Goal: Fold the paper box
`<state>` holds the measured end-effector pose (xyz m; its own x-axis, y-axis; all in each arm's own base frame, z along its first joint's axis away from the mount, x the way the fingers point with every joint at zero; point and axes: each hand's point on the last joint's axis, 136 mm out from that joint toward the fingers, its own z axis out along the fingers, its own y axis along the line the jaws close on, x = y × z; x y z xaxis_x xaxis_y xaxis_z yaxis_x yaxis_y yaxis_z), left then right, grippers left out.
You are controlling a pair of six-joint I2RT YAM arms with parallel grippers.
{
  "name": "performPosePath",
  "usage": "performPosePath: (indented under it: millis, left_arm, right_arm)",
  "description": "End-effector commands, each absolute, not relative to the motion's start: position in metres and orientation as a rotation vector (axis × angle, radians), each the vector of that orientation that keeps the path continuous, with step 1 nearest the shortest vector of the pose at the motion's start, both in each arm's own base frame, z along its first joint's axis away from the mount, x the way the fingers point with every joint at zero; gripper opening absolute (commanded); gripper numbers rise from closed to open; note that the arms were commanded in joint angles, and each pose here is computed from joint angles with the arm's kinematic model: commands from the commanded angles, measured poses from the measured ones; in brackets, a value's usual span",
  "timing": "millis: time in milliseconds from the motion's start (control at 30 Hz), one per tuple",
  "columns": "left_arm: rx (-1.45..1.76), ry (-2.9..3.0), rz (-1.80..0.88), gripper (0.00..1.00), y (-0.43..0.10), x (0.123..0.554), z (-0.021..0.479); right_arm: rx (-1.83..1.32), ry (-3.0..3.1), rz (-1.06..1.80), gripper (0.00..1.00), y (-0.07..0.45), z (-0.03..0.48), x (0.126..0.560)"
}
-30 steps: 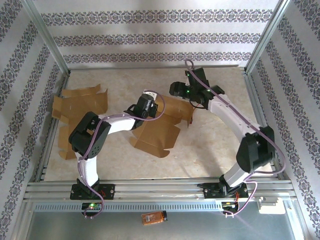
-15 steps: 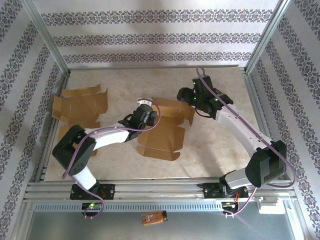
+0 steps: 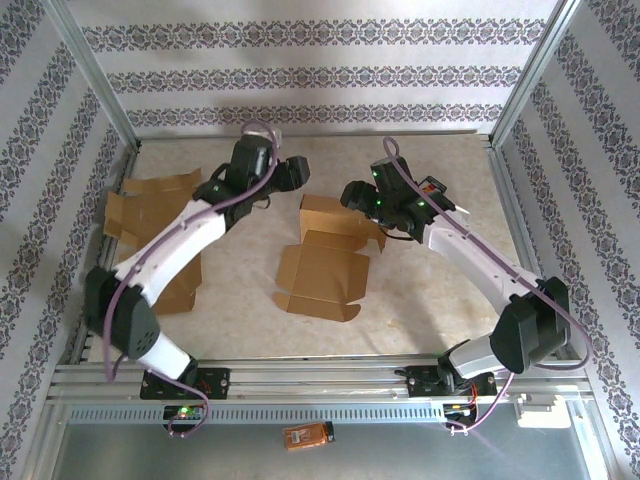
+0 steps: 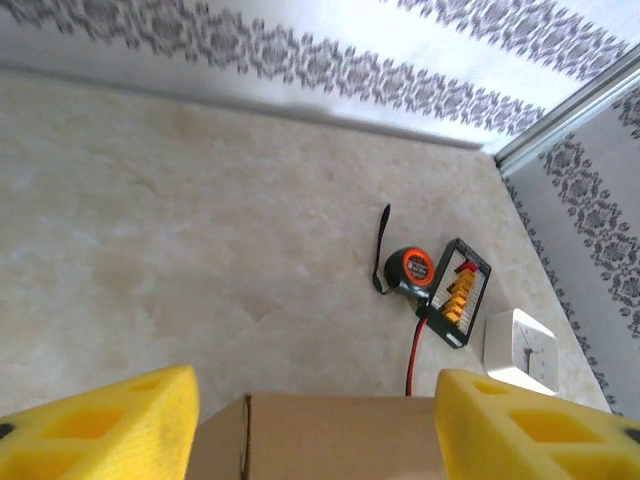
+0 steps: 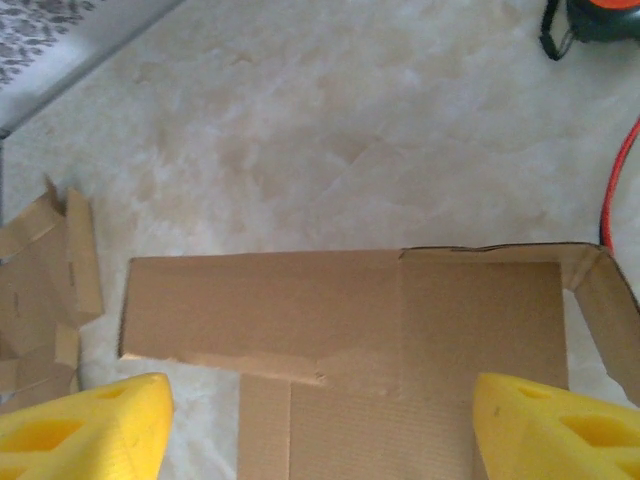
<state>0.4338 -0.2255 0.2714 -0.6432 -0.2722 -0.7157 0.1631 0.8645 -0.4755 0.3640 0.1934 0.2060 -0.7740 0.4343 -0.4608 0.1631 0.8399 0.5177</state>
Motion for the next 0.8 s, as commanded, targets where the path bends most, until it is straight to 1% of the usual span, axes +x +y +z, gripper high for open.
performPosePath:
  millis: [0, 67, 133, 267, 333, 467, 633, 767]
  left_arm:
    - [-0.031, 2.487, -0.776, 0.68, -0.245, 0.407, 0.208]
    - [-0.036, 2.49, -0.787, 0.7, -0.246, 0.41, 0.203]
    - [-0.056, 2.495, -0.842, 0.72, -0.249, 0.412, 0.196]
    - [-0.077, 2.474, -0.942, 0.76, -0.254, 0.414, 0.186]
    - [-0.062, 2.45, -0.99, 0.75, -0.259, 0.414, 0.185]
    - [-0.07, 2.466, -1.02, 0.7, -0.263, 0.415, 0.175]
    - [-0.067, 2.457, -1.083, 0.59, -0.27, 0.415, 0.172]
    - [-0.065, 2.452, -1.11, 0.56, -0.272, 0.414, 0.173]
  right_arm:
    - [0.507, 2.453, 0.565, 0.83, 0.186, 0.191, 0.365]
    - [0.496, 2.46, 0.589, 0.89, 0.191, 0.188, 0.366]
    - [0.495, 2.468, 0.597, 0.92, 0.194, 0.185, 0.366]
    - [0.473, 2.485, 0.612, 0.92, 0.198, 0.174, 0.369]
    - [0.461, 2.486, 0.642, 0.91, 0.202, 0.169, 0.371]
    - [0.429, 2.481, 0.689, 0.86, 0.212, 0.164, 0.377]
    - [0.397, 2.464, 0.758, 0.74, 0.226, 0.167, 0.381]
    - [0.383, 2.448, 0.791, 0.66, 0.232, 0.166, 0.382]
